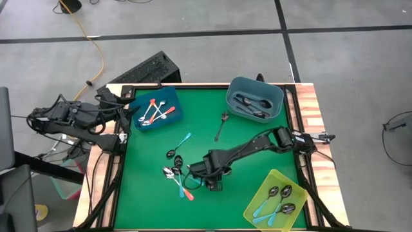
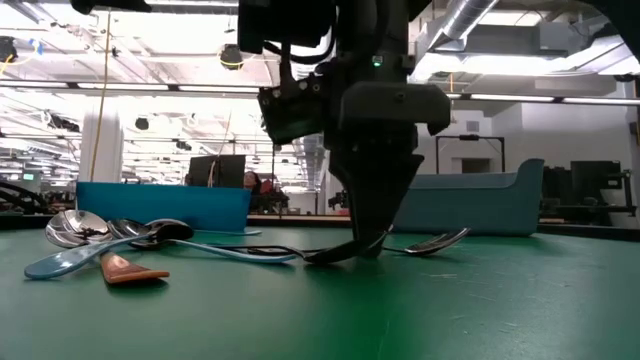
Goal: Sort silverware by color (type)
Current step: Put the black spoon into the blue bin
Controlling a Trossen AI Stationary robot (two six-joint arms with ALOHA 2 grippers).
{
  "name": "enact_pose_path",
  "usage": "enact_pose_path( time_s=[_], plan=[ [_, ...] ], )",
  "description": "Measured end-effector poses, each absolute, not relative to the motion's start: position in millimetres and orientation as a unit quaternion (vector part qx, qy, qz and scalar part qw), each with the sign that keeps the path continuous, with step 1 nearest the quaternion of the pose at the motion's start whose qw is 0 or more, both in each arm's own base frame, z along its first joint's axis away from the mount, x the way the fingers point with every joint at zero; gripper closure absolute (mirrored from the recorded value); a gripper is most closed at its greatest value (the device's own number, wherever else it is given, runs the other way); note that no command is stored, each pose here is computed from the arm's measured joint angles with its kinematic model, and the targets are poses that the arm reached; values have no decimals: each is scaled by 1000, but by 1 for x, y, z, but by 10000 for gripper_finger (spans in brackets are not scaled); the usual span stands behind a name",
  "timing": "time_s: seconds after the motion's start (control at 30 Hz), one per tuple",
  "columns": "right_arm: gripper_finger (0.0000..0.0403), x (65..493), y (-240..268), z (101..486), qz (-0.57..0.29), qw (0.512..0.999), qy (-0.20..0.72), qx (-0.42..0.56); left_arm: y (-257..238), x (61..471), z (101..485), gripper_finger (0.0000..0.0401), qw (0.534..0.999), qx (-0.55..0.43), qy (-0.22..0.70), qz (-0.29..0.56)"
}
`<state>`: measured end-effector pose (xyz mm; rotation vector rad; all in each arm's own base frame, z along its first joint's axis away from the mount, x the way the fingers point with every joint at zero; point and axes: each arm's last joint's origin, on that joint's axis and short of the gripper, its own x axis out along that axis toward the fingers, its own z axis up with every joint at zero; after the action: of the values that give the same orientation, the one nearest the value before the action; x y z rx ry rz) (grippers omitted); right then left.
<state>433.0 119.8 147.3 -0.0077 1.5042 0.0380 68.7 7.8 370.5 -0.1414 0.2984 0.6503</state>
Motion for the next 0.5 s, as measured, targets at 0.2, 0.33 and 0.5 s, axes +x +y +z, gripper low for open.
enact_pose_path(
  time_s=[0.2,0.33,0.5],
  plan=[
    [292,434,115,144,24,730,683,6,8,69,371,222,934,-67,146,319],
    [351,436,108,143,28,728,685,23,8,69,371,222,934,-69,145,321],
    [391,437,99,143,13,723,689,42,8,69,371,222,933,-68,144,323]
  ],
)
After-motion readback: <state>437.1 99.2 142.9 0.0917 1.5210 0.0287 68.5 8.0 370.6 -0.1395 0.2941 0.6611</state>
